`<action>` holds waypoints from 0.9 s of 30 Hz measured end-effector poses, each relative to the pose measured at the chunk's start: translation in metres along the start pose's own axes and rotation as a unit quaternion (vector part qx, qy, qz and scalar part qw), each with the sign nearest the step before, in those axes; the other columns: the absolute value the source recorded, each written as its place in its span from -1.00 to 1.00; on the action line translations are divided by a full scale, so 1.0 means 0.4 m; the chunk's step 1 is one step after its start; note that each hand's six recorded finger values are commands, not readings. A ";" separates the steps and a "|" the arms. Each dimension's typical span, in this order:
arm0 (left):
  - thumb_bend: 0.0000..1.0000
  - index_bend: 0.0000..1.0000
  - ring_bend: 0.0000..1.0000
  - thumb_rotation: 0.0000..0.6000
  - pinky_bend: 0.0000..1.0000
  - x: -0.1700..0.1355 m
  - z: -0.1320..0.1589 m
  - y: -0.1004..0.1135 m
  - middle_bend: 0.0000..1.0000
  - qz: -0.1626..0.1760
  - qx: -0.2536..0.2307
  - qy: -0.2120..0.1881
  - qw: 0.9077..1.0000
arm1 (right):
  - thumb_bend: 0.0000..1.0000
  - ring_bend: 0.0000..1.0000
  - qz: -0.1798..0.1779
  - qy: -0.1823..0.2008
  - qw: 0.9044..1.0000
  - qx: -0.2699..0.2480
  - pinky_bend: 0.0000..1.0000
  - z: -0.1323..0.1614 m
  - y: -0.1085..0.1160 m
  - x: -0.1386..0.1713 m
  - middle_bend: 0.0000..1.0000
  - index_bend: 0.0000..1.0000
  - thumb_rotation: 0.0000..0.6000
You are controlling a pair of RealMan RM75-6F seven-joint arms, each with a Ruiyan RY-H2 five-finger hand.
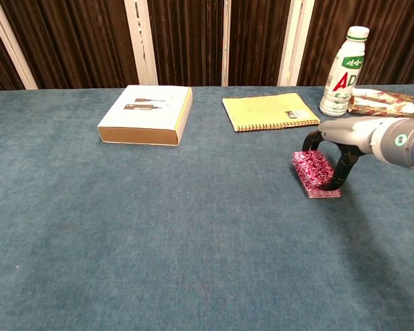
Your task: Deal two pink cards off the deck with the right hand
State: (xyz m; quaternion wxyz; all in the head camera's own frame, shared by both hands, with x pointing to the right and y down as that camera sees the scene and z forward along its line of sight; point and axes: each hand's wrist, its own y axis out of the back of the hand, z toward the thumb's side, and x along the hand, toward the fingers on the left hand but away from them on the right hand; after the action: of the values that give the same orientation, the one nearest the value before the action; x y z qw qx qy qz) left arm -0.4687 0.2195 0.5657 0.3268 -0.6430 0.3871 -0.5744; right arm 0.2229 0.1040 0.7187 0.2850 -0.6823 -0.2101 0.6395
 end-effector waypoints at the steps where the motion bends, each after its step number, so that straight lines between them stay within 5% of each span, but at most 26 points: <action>1: -0.95 -1.00 -1.00 1.00 -1.00 0.000 0.000 0.000 -1.00 0.000 0.000 0.000 1.000 | -0.42 -1.00 -0.003 -0.002 1.000 -0.001 -1.00 -0.006 0.006 0.002 -0.60 0.34 1.00; 10: -0.95 -1.00 -1.00 1.00 -1.00 0.000 0.001 0.000 -1.00 0.000 0.001 0.000 1.000 | -0.43 -1.00 -0.020 -0.035 0.999 -0.001 -1.00 -0.096 0.050 0.013 -0.60 0.34 1.00; 19: -0.95 -1.00 -1.00 1.00 -1.00 0.000 0.006 -0.003 -1.00 0.000 0.003 -0.002 1.000 | -0.43 -1.00 -0.004 -0.069 0.998 0.010 -1.00 -0.179 0.019 0.016 -0.60 0.26 1.00; 24: -0.95 -1.00 -1.00 1.00 -1.00 0.001 0.005 -0.003 -1.00 -0.001 0.004 0.000 1.000 | -0.43 -1.00 0.008 -0.078 0.997 0.024 -1.00 -0.195 -0.004 0.014 -0.75 -0.21 1.00; 27: -0.95 -1.00 -1.00 1.00 -1.00 0.001 0.005 -0.003 -1.00 -0.001 0.004 0.000 1.000 | -0.43 -1.00 0.015 -0.082 0.996 0.032 -1.00 -0.197 -0.014 0.014 -0.97 -0.70 1.00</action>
State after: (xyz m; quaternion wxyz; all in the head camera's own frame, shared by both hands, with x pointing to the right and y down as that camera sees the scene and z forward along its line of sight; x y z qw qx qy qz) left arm -0.4667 0.2195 0.5666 0.3292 -0.6419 0.3841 -0.5762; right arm 0.3023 0.1022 0.7197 0.2791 -0.6215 -0.2021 0.7036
